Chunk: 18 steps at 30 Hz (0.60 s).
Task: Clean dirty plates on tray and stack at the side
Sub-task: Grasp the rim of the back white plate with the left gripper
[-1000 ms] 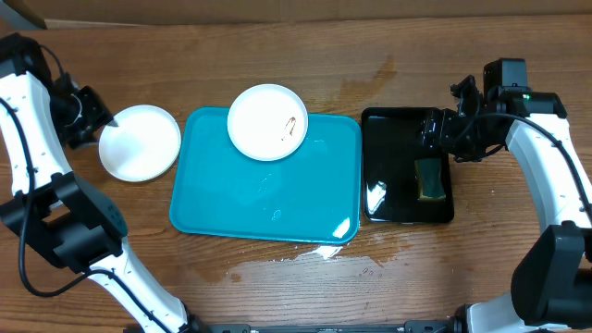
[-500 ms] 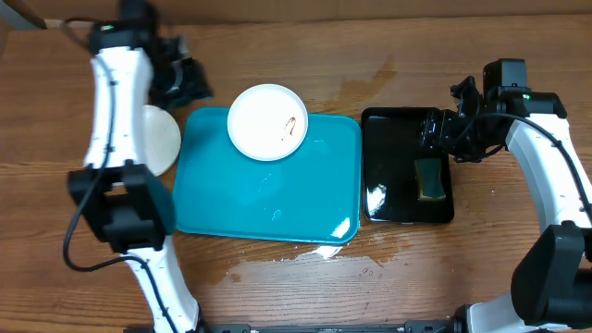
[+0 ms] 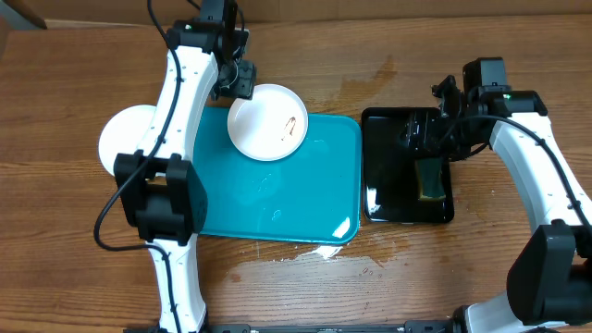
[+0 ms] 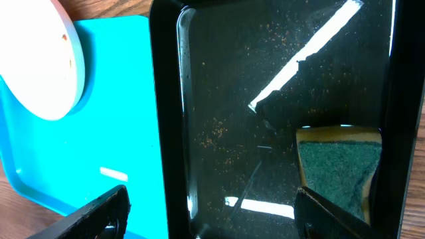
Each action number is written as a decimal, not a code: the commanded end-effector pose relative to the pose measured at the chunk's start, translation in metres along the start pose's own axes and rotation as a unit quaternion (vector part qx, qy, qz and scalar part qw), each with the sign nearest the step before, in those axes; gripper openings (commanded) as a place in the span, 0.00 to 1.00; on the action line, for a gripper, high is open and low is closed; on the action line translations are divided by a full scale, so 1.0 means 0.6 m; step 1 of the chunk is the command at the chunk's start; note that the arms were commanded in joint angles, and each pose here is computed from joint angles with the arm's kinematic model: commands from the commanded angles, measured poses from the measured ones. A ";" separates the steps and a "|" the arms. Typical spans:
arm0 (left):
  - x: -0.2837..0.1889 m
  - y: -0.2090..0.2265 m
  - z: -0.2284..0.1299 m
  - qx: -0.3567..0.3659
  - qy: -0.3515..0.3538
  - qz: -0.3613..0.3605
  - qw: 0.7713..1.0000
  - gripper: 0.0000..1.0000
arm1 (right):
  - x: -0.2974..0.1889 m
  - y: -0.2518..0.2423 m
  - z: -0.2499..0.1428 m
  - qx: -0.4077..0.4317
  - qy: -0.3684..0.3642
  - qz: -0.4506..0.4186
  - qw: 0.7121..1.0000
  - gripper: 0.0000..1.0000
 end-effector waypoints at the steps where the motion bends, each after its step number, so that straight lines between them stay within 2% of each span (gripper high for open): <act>1: 0.056 0.013 -0.016 0.028 0.040 -0.002 0.999 0.60 | 0.004 -0.006 0.000 -0.002 0.001 -0.008 1.000 0.80; 4: 0.090 0.003 -0.026 0.036 0.060 -0.035 0.997 0.54 | 0.004 -0.006 0.000 -0.002 0.000 -0.008 1.000 0.80; 7: 0.111 -0.002 -0.035 0.037 0.076 -0.049 0.995 0.41 | 0.004 -0.006 0.000 -0.002 0.001 -0.008 1.000 0.80; 12: 0.121 -0.002 -0.041 0.037 0.086 -0.050 0.994 0.40 | 0.004 -0.006 0.000 -0.002 0.001 -0.008 1.000 0.80; 15: 0.120 -0.003 -0.046 0.036 0.093 -0.052 0.994 0.22 | 0.004 -0.006 -0.001 -0.002 0.002 -0.008 1.000 0.80; 18: 0.118 -0.004 -0.056 0.036 0.108 -0.054 0.992 0.15 | 0.004 -0.006 -0.001 -0.001 0.003 -0.008 1.000 0.80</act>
Point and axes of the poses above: each gripper's point midway between its finger pads, its own x axis out along the fingers, its own y axis along the line the jaws close on, z = x × y, the point moved 4 cm from there along -x, back along the fingers, and after that the axes turned 4 degrees about x, right-handed, at the moved point
